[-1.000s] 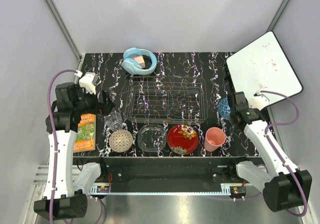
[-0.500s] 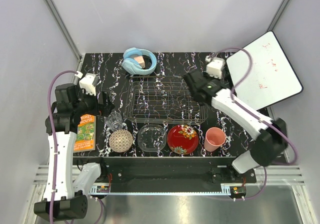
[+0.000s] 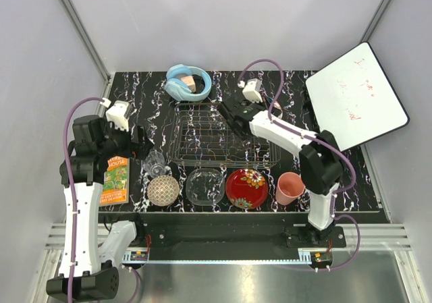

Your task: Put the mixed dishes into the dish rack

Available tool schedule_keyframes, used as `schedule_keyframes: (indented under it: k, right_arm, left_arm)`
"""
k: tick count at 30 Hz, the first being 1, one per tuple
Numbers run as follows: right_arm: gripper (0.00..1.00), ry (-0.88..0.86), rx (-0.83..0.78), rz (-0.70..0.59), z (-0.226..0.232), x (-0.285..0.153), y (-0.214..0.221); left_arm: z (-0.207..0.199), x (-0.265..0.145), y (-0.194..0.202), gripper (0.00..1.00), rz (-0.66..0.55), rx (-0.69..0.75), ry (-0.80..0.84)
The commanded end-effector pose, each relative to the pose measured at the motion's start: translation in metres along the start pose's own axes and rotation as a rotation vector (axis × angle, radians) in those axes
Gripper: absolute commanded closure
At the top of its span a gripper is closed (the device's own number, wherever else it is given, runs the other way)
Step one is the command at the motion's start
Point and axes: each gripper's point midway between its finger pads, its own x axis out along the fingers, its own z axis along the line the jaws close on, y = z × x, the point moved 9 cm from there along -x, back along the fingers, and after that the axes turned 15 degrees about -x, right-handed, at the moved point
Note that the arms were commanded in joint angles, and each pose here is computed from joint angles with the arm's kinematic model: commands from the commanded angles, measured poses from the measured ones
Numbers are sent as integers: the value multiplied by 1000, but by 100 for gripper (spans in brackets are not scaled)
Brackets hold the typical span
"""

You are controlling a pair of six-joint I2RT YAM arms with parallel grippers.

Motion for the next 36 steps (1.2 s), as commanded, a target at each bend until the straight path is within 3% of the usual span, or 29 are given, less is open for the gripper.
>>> schedule_keyframes:
  k: [1, 9, 15, 18, 20, 24, 27, 33, 36]
  right_arm:
    - [100, 145, 0, -59, 5, -8, -23]
    - [100, 141, -136, -59, 45, -6, -10]
    - [100, 119, -129, -59, 48, -8, -9]
    - [88, 101, -122, -56, 52, -8, -10]
    - [67, 85, -124, -52, 56, -7, -9]
    - [56, 54, -136, -42, 70, -6, -7]
    - [42, 33, -137, -36, 75, -6, -4]
    - [29, -36, -58, -40, 58, -15, -13]
    - [28, -119, 14, -46, 40, -26, -24]
  left_arm:
    - [8, 11, 1, 1, 19, 5, -15]
    - [12, 17, 3, 2, 38, 20, -29]
    - [13, 18, 5, 3, 47, 20, -22]
    - [13, 19, 6, 3, 51, 21, -17]
    - [13, 19, 7, 3, 53, 22, -18]
    - [15, 19, 9, 6, 55, 46, -23]
    - [15, 18, 11, 6, 56, 68, -24]
    - [16, 11, 20, 6, 96, 155, -4]
    - [15, 5, 26, 6, 127, 215, 22]
